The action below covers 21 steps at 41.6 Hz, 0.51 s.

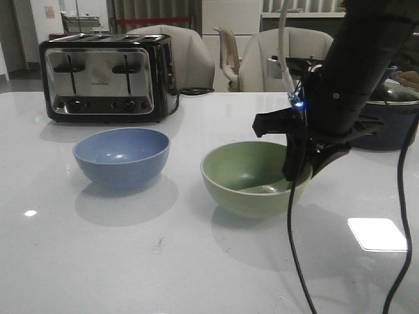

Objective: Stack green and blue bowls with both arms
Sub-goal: 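Open the right gripper and lift it away from the green bowl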

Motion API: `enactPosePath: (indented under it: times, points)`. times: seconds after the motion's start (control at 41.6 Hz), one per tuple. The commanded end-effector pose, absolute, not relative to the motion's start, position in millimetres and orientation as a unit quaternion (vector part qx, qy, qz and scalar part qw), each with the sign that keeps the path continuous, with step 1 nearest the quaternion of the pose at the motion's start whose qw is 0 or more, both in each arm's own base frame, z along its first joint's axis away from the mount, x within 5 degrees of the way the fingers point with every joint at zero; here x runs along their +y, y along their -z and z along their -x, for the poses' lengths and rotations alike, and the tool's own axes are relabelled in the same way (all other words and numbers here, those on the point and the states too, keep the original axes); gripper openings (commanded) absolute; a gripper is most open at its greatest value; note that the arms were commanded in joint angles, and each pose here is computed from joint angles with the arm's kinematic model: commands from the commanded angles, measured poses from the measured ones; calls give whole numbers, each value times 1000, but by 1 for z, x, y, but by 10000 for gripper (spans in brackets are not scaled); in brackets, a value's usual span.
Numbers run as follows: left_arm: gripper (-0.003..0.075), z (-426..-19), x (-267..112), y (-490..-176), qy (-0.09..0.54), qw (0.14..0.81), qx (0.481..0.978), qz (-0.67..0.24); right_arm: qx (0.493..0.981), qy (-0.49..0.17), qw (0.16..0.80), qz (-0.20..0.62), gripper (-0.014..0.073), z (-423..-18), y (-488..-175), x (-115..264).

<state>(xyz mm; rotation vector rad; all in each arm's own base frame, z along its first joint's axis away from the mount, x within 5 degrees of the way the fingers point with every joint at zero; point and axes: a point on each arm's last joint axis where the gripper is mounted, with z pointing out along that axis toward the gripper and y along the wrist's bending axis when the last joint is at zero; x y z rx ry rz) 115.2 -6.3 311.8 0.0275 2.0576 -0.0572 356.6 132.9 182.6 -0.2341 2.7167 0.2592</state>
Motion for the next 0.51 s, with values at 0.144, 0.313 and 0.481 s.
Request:
enactPosePath:
  times: [0.144,0.313,0.481]
  points:
    - [491,-119,-7,-326,28,555,831,-11,954,-106,268,84,421,-363,-213,134]
    - [491,-119,-7,-326,28,555,831,-11,944,-112,300,85,421,-357,-239,131]
    - [491,-119,-7,-326,28,555,831,-11,927,-116,344,93,421,-332,-282,122]
